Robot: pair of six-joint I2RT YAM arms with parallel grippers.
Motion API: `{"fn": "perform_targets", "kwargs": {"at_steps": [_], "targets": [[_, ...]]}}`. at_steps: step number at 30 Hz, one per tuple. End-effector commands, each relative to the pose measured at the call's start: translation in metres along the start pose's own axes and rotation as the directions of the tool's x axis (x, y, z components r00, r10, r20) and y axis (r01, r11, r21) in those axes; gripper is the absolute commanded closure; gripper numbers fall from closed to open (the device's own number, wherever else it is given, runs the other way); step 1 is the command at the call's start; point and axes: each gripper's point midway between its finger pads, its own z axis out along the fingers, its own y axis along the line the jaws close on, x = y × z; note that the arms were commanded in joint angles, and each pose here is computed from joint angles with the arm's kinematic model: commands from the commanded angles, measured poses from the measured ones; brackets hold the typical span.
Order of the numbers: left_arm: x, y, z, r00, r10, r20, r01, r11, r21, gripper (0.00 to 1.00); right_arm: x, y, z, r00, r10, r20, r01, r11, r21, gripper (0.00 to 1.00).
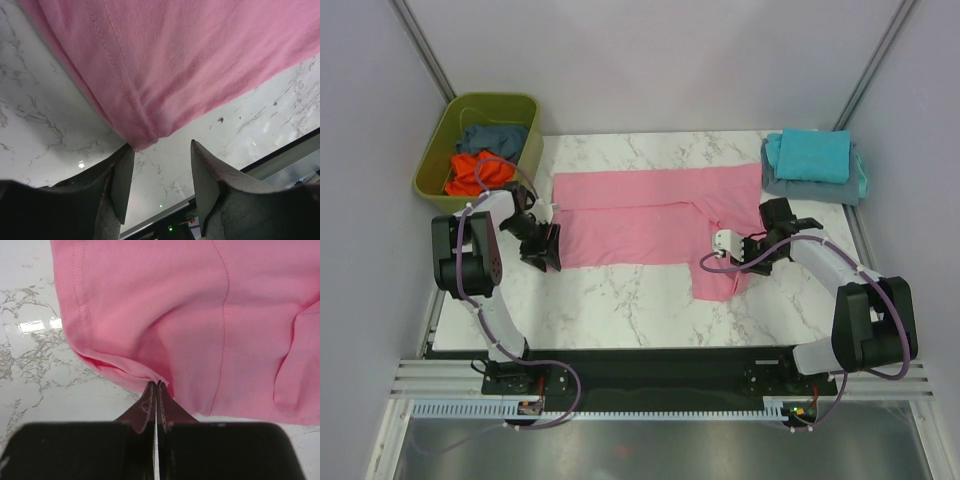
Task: Fold and stack the t-shirts
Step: Fold the tshirt
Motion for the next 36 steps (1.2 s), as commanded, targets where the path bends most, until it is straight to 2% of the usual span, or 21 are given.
{"fn": "perform_targets", "kwargs": {"at_steps": [1,6,7,8,14,28,31,32,33,36], "targets": [[-0.019,0.016,-0.004,0.997,-0.029,0.064,0.031,0.999,-0.033,0.44,-0.01,-0.01,-0.005,1.0,-0.01,0.021,0.01,1.0,0.029,1.0],[-0.021,0.012,-0.015,0.995,-0.013,0.099,0.018,0.999,-0.044,0.44,-0.01,-0.011,-0.007,1.0,0.0,0.02,-0.001,0.999,0.047,1.0],[-0.014,0.007,-0.023,0.996,-0.023,0.087,0.027,0.999,-0.043,0.98,-0.012,-0.013,-0.009,0.999,0.019,0.026,-0.02,0.998,0.061,1.0],[-0.013,0.008,-0.026,0.996,0.018,0.089,-0.013,0.998,-0.056,0.98,-0.012,-0.014,-0.009,0.999,0.028,0.027,-0.029,0.997,0.065,1.0],[-0.019,0.003,-0.045,0.987,0.073,0.144,-0.061,0.995,-0.084,0.98,-0.015,-0.011,-0.011,0.994,0.092,0.057,-0.097,0.991,0.096,1.0],[-0.033,-0.004,-0.073,0.966,0.119,0.232,-0.092,0.988,-0.122,0.98,-0.022,-0.021,-0.019,0.99,0.118,0.08,-0.129,0.98,0.153,1.0],[-0.037,-0.008,-0.08,0.958,0.135,0.253,-0.104,0.986,-0.133,0.98,-0.029,-0.034,-0.025,0.977,0.179,0.119,-0.2,0.961,0.192,1.0],[-0.037,-0.007,-0.082,0.952,0.177,0.249,-0.146,0.979,-0.142,0.98,-0.032,-0.037,-0.027,0.966,0.216,0.141,-0.241,0.951,0.194,1.0],[-0.025,-0.011,-0.082,0.964,0.162,0.21,-0.138,0.983,-0.122,0.98,-0.037,-0.045,-0.031,0.961,0.222,0.162,-0.254,0.944,0.212,1.0],[-0.031,-0.013,-0.087,0.96,0.173,0.221,-0.147,0.981,-0.13,0.98,-0.046,-0.061,-0.041,0.942,0.255,0.217,-0.307,0.917,0.256,1.0]]}}
